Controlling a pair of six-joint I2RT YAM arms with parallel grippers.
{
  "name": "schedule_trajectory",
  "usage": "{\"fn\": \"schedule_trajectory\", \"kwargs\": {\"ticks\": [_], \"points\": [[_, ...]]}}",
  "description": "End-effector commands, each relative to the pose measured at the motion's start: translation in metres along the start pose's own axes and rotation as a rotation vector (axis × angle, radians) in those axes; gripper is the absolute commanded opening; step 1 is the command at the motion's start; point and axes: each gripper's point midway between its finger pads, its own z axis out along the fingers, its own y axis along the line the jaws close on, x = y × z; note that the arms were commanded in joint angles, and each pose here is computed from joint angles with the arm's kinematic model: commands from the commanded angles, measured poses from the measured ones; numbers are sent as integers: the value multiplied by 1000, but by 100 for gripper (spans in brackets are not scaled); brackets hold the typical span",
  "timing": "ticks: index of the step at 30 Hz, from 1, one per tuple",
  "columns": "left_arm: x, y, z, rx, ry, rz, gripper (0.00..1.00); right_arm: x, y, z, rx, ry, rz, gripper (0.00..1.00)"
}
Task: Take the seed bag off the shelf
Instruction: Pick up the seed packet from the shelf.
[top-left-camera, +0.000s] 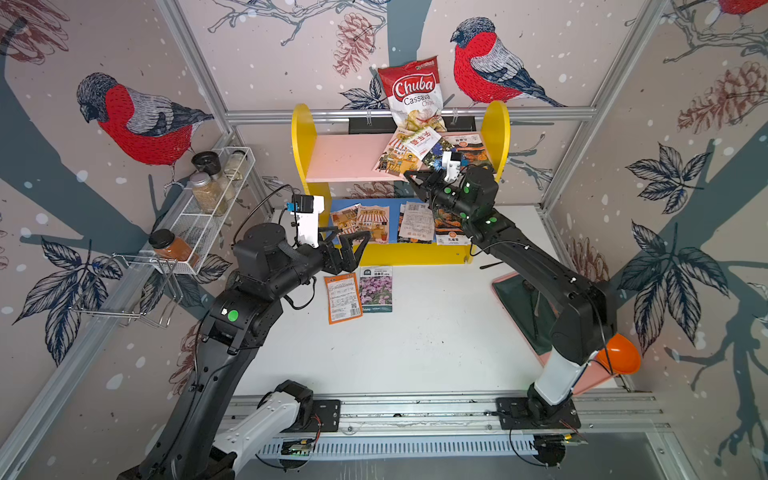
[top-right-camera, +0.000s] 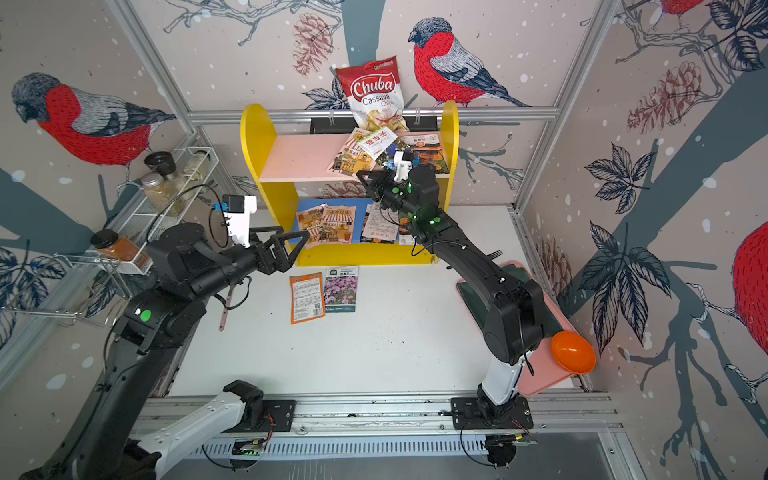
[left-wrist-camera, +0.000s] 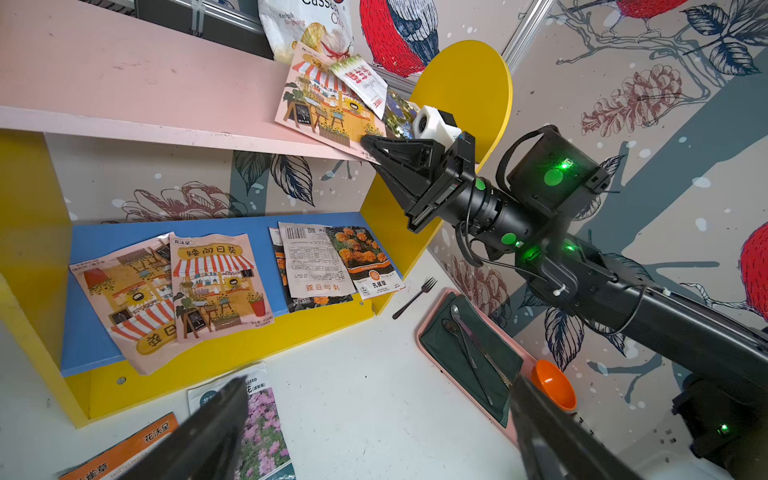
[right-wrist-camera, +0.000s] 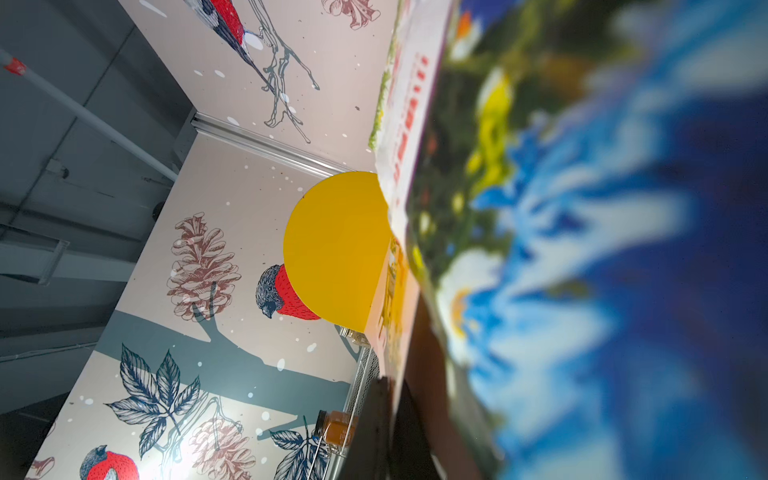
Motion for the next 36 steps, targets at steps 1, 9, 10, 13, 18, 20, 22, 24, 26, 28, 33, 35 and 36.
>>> {"fn": "schedule_trajectory", "kwargs": {"ticks": [1,9,10,13,18,20,22,24,26,28,33,35,36], "points": [[-3,1,-1,-7,-13,29,97,3,8,4,-54,22,42,0],[-2,2,-6,-21,-20,33,97,5,22,8,-154,62,86,0],[-2,2,-6,-20,-21,34,97,5,23,9,-161,66,87,0],[-3,2,-5,-20,-21,32,97,3,25,10,-174,70,96,0],[-3,2,-1,-14,-19,26,97,-1,32,7,-213,84,112,0],[-3,2,0,-12,-16,24,97,-2,35,5,-224,88,109,0],[-3,3,1,-13,-18,22,97,-4,37,5,-225,90,102,0],[-3,2,1,-8,-17,20,97,-3,41,5,-234,107,89,0],[-3,2,2,-7,-16,19,97,-2,45,7,-226,124,63,0],[-4,1,2,-4,-16,17,97,-1,47,10,-208,146,34,0],[-4,1,2,-3,-16,16,97,-1,57,13,-201,186,-8,0],[-4,0,2,1,-18,16,97,0,57,13,-192,195,-22,0],[-4,1,3,1,-16,15,97,1,58,14,-190,200,-24,0]]}}
